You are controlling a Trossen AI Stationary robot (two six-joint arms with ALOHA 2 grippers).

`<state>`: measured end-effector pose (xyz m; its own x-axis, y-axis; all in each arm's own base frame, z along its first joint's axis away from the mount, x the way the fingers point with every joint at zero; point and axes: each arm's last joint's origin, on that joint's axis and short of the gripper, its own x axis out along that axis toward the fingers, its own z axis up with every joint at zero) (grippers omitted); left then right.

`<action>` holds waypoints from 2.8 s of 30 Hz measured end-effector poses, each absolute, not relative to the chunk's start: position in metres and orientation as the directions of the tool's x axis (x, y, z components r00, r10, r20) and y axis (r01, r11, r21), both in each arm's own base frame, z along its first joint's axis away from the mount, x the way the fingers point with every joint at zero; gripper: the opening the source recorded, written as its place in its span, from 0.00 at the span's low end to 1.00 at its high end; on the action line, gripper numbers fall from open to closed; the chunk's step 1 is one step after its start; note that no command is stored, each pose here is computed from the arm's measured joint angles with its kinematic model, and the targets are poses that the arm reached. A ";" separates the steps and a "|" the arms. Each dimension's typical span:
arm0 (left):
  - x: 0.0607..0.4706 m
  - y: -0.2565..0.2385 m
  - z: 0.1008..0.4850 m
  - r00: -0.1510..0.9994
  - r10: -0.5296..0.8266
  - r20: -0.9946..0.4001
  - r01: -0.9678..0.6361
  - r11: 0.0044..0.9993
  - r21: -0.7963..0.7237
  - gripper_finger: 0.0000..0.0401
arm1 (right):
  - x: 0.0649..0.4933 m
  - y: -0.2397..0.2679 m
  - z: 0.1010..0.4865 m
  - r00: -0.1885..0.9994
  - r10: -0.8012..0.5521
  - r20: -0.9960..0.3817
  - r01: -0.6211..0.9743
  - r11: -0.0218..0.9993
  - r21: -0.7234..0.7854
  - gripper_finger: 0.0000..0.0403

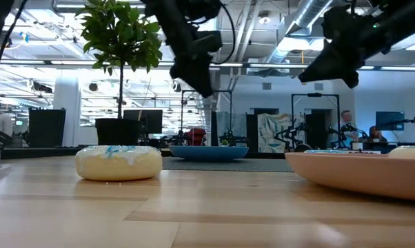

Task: Pick & Place donuts
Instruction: Put the small light blue donut into the blue plate

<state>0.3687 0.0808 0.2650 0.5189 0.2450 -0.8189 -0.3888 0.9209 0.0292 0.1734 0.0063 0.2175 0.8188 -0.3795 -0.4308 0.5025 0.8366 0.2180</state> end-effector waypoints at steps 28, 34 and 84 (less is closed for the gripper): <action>0.225 0.015 0.235 0.830 0.085 -0.552 -0.329 0.873 -0.360 0.03 | 0.254 -0.139 0.217 0.095 -0.356 -0.930 0.877 0.472 -0.091 0.74; 0.225 0.015 0.234 0.826 0.085 -0.557 -0.331 0.873 -0.358 0.03 | 0.256 -0.149 0.195 0.060 -0.229 -0.972 0.886 0.461 -0.054 0.74; 0.224 0.015 0.233 0.818 0.085 -0.569 -0.347 0.861 -0.371 0.03 | 0.277 -0.168 0.207 0.297 -0.281 -0.913 0.864 0.486 0.132 0.38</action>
